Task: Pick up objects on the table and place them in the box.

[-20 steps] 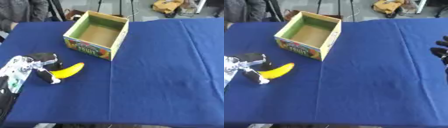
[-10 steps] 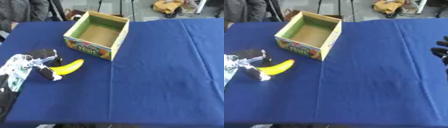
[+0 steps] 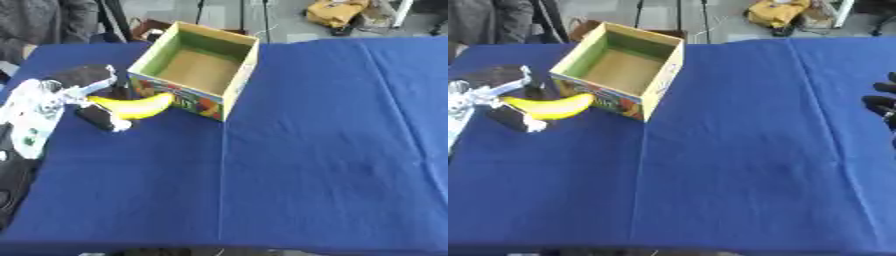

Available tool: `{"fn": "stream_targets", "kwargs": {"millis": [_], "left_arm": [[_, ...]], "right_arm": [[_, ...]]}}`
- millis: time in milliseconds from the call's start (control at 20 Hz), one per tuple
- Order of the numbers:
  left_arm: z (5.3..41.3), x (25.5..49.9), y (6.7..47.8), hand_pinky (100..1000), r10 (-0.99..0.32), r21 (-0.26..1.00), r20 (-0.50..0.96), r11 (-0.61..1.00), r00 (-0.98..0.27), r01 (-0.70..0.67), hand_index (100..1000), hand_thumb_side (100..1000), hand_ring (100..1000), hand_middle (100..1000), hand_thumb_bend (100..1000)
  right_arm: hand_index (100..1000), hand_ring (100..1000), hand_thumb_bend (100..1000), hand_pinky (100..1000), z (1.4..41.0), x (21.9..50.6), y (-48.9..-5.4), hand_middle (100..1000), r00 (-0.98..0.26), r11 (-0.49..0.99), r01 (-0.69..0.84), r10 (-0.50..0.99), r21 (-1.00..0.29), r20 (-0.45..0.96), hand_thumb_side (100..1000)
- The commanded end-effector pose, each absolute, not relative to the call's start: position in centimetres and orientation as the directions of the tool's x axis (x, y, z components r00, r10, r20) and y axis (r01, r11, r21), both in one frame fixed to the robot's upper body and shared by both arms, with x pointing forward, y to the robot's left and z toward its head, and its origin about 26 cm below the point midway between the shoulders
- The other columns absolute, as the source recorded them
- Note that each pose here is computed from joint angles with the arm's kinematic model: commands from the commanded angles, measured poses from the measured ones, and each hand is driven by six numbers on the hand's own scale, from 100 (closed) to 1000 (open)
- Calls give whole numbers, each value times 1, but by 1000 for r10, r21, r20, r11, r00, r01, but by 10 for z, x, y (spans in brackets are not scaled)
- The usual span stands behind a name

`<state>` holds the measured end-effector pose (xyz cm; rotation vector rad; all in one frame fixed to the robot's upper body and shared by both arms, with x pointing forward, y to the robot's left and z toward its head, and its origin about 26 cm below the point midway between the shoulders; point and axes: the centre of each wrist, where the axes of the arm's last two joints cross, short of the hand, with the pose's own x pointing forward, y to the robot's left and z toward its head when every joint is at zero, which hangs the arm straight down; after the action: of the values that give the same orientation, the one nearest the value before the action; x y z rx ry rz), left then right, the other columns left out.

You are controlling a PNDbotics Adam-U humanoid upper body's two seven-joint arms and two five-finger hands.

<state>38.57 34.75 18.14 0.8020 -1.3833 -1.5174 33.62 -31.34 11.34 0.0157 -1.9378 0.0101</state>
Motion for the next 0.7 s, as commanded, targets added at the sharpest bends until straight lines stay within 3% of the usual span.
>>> {"fn": "stream_targets", "kwargs": {"millis": [50, 400, 700], "left_arm": [[210, 389, 354, 636, -916, 990, 123, 87, -381, 111, 505, 390, 460, 419, 409], [234, 414, 343, 633, -913, 982, 182, 188, -366, 18, 497, 397, 459, 414, 409], [235, 440, 332, 637, -935, 974, 214, 226, -282, -10, 499, 408, 471, 417, 446]], "right_arm": [[809, 676, 100, 818, 124, 337, -317, 689, -386, 1000, -20, 13, -22, 922, 909], [809, 676, 100, 818, 124, 338, -314, 689, -385, 999, -29, 6, -19, 923, 909], [808, 676, 100, 818, 124, 339, -311, 689, -383, 999, -43, -4, -14, 924, 909]]}}
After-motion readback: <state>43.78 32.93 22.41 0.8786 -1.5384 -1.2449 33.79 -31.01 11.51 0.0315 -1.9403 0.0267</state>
